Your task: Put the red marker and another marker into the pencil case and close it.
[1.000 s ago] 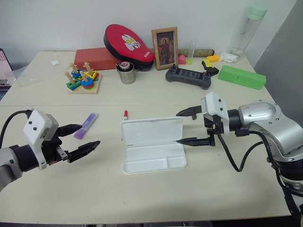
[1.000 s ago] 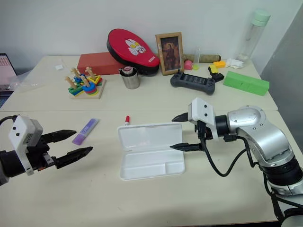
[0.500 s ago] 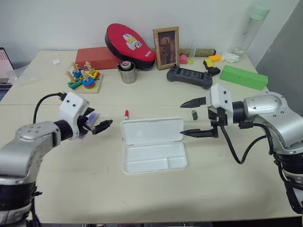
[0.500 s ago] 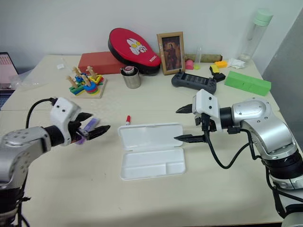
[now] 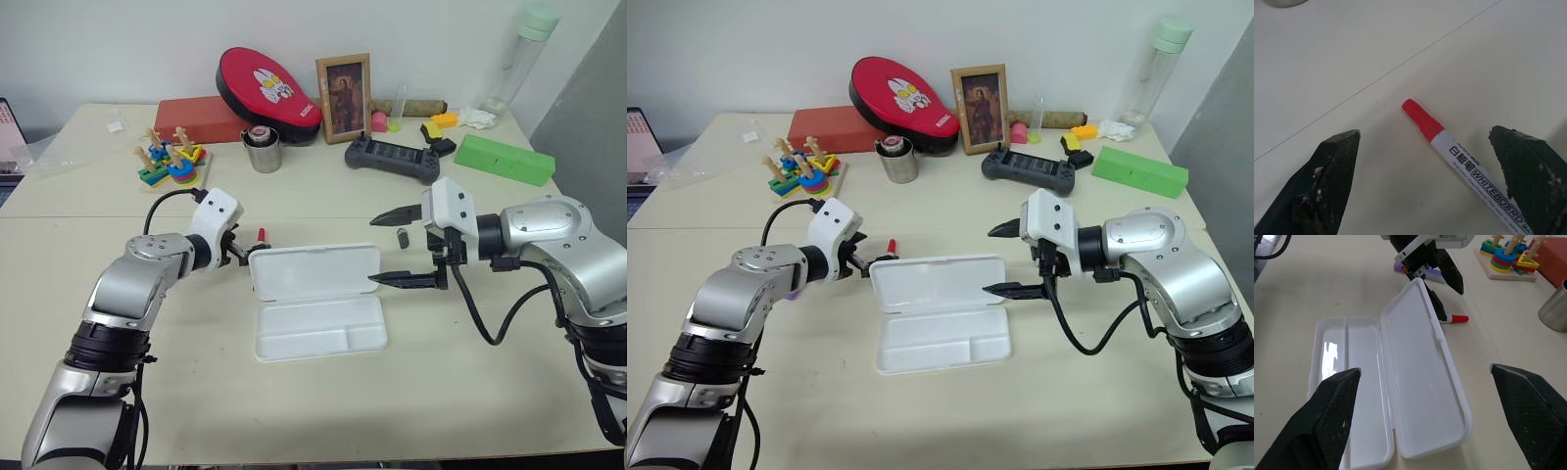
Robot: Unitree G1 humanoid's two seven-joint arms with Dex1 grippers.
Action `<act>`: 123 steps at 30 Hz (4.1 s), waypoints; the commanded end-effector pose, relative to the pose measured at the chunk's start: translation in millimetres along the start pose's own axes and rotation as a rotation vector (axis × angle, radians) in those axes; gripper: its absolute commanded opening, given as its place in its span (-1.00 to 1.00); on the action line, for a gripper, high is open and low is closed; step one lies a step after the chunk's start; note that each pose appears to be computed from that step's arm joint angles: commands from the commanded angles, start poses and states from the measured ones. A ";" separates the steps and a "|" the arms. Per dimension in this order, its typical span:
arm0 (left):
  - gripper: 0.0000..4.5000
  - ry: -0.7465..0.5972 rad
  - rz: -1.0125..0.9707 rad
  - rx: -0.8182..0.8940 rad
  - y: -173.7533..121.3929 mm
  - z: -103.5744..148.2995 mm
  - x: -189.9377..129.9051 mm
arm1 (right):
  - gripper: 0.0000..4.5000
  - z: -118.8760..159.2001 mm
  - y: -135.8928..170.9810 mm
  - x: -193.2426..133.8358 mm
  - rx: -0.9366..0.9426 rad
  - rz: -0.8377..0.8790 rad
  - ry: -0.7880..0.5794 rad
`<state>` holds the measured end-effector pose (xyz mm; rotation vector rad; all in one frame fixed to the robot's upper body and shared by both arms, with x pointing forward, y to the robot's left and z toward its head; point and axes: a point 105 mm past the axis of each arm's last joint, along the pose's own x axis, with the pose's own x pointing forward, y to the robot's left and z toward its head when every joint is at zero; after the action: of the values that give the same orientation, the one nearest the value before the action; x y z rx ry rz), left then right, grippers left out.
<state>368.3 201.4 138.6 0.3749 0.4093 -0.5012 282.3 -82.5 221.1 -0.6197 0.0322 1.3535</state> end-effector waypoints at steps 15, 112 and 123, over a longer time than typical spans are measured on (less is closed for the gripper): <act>1.00 0.071 0.023 0.154 7.7 -4.9 -10.6 | 0.98 10.2 0.7 -4.8 -0.021 -0.012 -0.037; -0.81 -0.260 -0.329 0.224 -77.9 102.1 -85.3 | 1.00 -9.5 -0.6 -19.7 -0.132 0.018 0.096; -0.81 -0.193 -0.670 0.232 -130.5 66.2 -77.6 | 1.00 -12.3 -0.8 -24.8 -0.132 0.011 0.120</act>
<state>261.0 100.7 197.8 0.3982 0.3088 -1.1872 282.9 -106.3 210.6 -0.7801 0.0782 1.3573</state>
